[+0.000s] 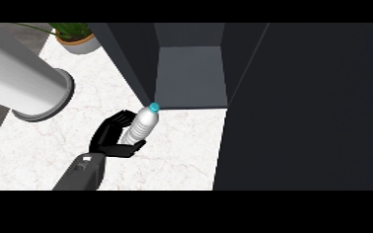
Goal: Pick up the bottled water, place it into the cabinet and close the cabinet
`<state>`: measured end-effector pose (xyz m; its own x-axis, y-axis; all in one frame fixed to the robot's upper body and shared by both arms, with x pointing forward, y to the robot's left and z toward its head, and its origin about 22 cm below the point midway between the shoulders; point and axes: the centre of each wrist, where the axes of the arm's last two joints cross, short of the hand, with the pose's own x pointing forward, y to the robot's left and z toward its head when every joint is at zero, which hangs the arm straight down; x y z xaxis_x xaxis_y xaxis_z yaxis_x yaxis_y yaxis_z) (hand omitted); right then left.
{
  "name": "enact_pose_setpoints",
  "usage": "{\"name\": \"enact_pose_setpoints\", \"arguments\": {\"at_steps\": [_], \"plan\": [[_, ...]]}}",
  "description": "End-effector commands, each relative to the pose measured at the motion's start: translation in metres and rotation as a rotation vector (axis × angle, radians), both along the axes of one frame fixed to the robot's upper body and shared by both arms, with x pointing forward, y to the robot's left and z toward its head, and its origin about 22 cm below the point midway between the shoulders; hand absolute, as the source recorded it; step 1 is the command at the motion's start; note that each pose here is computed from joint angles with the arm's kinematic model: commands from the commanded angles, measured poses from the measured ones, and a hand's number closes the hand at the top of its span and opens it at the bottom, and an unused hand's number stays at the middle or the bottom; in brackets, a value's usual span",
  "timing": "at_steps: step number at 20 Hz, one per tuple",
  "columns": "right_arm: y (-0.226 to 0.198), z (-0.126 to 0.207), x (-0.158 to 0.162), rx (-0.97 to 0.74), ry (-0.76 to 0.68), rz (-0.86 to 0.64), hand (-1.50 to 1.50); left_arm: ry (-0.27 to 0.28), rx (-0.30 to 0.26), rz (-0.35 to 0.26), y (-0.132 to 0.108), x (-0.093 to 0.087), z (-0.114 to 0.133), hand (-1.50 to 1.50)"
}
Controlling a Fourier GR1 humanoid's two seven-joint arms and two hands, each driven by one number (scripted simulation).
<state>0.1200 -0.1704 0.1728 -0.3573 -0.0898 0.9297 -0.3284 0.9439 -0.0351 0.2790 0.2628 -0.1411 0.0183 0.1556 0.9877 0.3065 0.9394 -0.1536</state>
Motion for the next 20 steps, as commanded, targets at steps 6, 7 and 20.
{"name": "enact_pose_setpoints", "arguments": {"at_steps": [6, 7, 20], "plan": [[-0.006, 0.009, -0.013, -0.006, -0.046, -0.043, -1.5, -0.309, 0.123, -0.087, -0.022, 0.004, 0.008, 1.5], [-0.011, 0.005, -0.014, -0.018, -0.042, -0.045, -1.5, -0.309, 0.161, -0.012, -0.026, 0.001, 0.007, 1.5], [-0.004, 0.01, -0.009, -0.017, -0.046, -0.049, -1.5, -0.332, 0.033, 0.269, -0.072, 0.005, 0.033, 1.5]]}}
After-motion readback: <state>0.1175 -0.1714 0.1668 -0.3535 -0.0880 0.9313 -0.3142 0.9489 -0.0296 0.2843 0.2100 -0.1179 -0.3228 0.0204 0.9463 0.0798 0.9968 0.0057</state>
